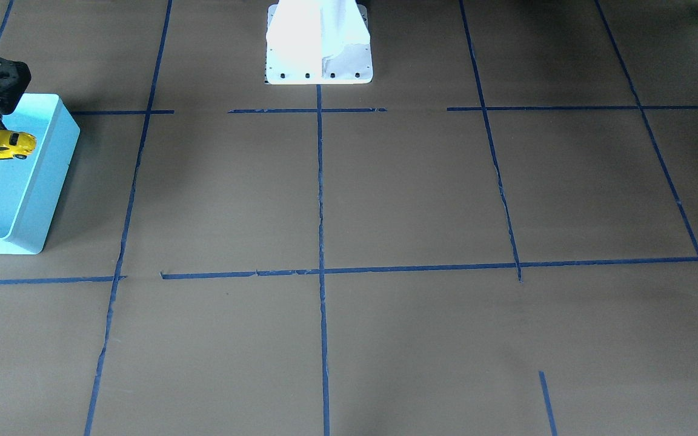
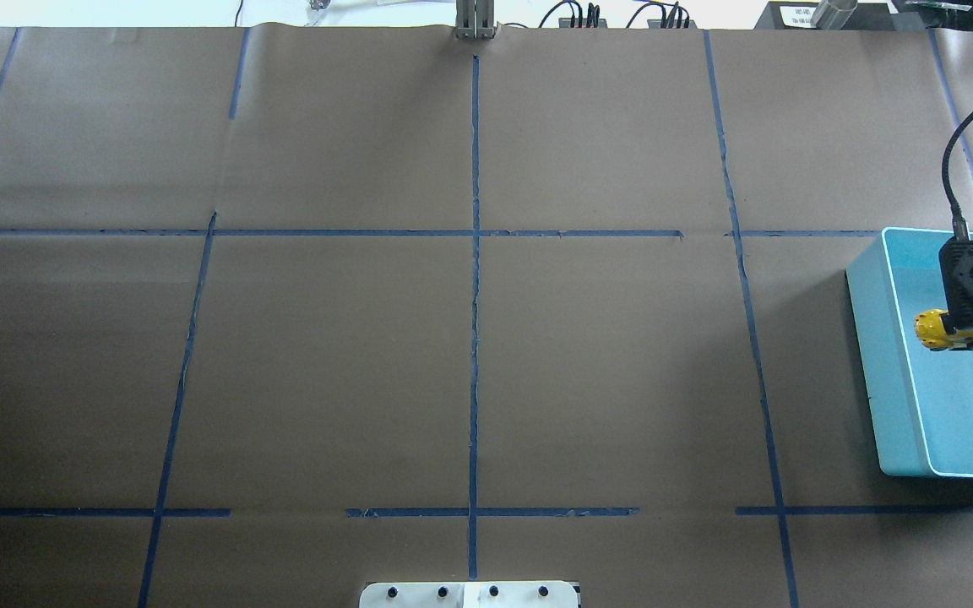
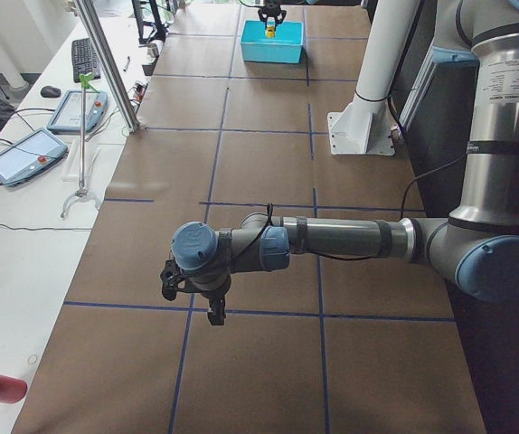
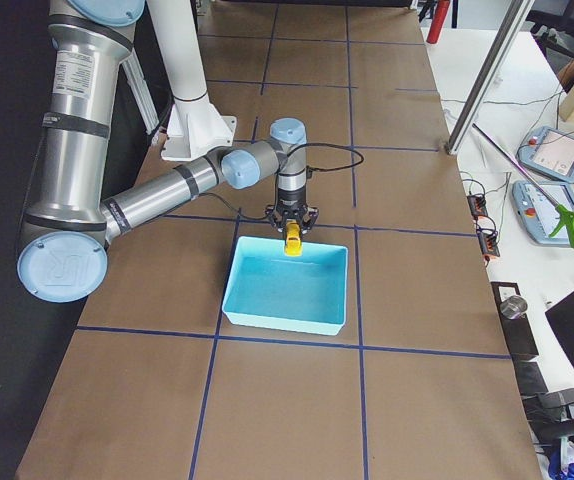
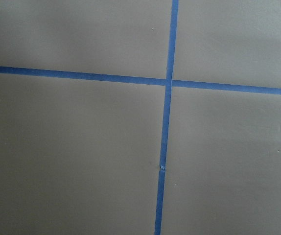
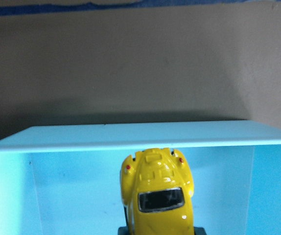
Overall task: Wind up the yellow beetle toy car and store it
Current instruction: 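Lift the car and carry it over the light-blue bin, then lower the car into the bin and open the right gripper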
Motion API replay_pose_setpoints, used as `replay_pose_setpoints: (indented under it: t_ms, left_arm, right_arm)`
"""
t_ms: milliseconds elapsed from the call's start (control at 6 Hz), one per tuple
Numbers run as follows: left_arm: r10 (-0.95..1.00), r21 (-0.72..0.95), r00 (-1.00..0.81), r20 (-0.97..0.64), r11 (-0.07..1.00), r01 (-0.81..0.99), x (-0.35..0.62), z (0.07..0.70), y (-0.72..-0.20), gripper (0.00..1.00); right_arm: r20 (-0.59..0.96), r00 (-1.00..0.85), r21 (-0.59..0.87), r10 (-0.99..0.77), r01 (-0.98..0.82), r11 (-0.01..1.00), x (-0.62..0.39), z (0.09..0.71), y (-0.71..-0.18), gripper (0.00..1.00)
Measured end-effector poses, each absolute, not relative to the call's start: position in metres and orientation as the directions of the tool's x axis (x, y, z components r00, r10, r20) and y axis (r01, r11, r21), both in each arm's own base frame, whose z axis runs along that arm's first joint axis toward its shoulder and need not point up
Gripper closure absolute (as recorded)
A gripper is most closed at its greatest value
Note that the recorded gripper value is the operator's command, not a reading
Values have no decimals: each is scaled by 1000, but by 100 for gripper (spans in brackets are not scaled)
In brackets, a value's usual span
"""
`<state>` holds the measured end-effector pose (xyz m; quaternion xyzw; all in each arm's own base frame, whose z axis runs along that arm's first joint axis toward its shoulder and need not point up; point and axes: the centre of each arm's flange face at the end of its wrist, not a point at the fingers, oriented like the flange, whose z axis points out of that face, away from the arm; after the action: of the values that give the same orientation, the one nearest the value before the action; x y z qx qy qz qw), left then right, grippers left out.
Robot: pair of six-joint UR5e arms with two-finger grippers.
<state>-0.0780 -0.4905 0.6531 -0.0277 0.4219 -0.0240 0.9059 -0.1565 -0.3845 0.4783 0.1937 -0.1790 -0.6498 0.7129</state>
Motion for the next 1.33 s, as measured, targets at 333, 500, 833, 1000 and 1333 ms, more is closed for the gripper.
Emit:
replay_pose_setpoints:
  t_ms: [333, 500, 833, 1000, 1333]
  left_arm:
    - [-67, -71, 643, -763, 997, 20, -78, 653, -490, 0]
    - [-67, -71, 643, -763, 997, 20, -78, 653, -490, 0]
    - [-67, -71, 643, -763, 997, 20, -78, 654, -490, 0]
    - [-67, -71, 643, -763, 997, 20, -78, 654, -490, 0]
    - [-67, -71, 643, -763, 997, 20, -78, 654, -490, 0]
  right_arm:
    - [39, 75, 472, -996, 878, 85, -152, 521, -386, 99]
    - [48, 77, 466, -996, 880, 91, -154, 544, -389, 99]
    - [68, 90, 459, -994, 882, 111, -158, 575, -392, 98]
    - [80, 97, 453, -992, 883, 123, -161, 585, -395, 98]
    - [82, 116, 467, -990, 873, 141, -169, 608, -403, 96]
